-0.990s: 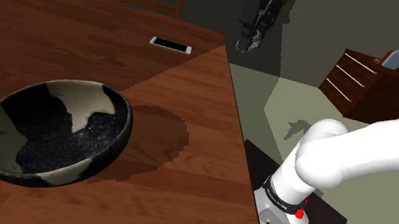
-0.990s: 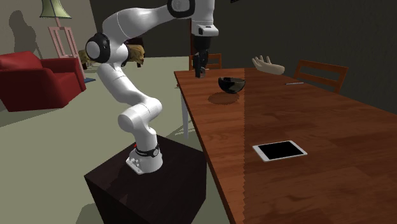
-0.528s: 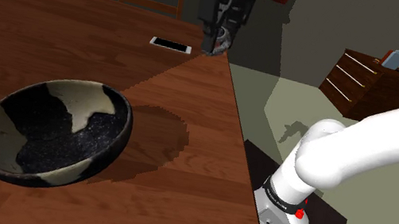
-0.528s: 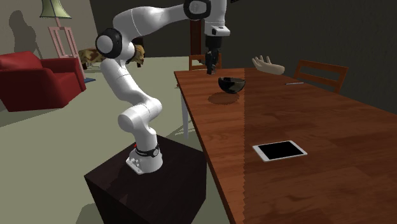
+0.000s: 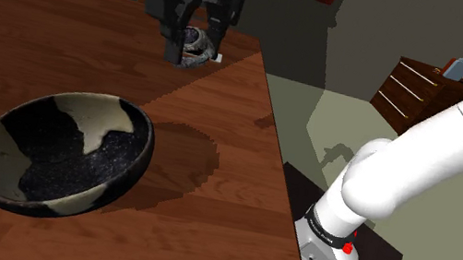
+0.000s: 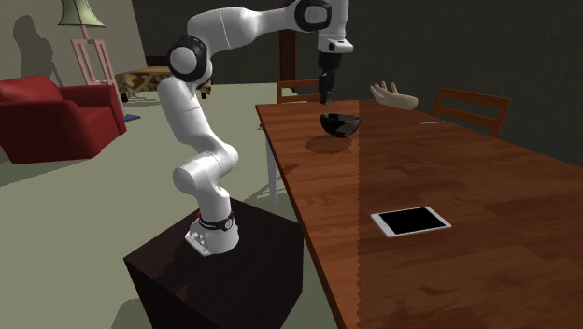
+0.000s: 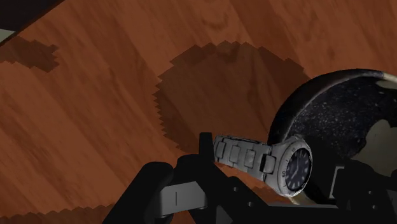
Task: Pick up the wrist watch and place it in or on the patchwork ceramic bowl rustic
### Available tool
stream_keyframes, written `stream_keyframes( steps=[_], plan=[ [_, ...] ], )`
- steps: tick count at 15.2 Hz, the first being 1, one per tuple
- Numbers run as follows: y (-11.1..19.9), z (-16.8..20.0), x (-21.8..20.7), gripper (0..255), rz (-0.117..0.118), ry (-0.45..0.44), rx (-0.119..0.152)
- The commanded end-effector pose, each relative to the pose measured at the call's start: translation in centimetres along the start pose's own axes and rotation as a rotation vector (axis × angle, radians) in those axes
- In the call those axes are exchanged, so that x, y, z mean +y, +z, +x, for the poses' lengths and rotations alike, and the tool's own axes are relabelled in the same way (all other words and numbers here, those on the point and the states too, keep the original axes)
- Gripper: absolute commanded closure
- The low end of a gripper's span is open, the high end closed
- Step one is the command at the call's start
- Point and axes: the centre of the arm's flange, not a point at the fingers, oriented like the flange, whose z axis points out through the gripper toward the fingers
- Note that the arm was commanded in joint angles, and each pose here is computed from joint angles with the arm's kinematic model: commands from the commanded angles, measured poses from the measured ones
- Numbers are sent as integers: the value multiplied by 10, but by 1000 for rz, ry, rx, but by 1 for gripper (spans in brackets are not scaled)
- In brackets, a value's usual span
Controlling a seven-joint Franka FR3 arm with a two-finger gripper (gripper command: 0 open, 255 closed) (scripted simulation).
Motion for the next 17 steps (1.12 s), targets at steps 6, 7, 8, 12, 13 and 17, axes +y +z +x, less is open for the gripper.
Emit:
stream_keyframes(
  steps=[6,7,8,12,13,17],
  plan=[
    [3,27,-90,255,3,2,-1],
    [4,30,-103,255,3,2,-1],
    [5,34,-115,255,3,2,-1],
    [21,40,-131,255,3,2,-1],
    [26,40,-130,255,3,2,-1],
    [47,41,-129,255,3,2,-1]
  ],
)
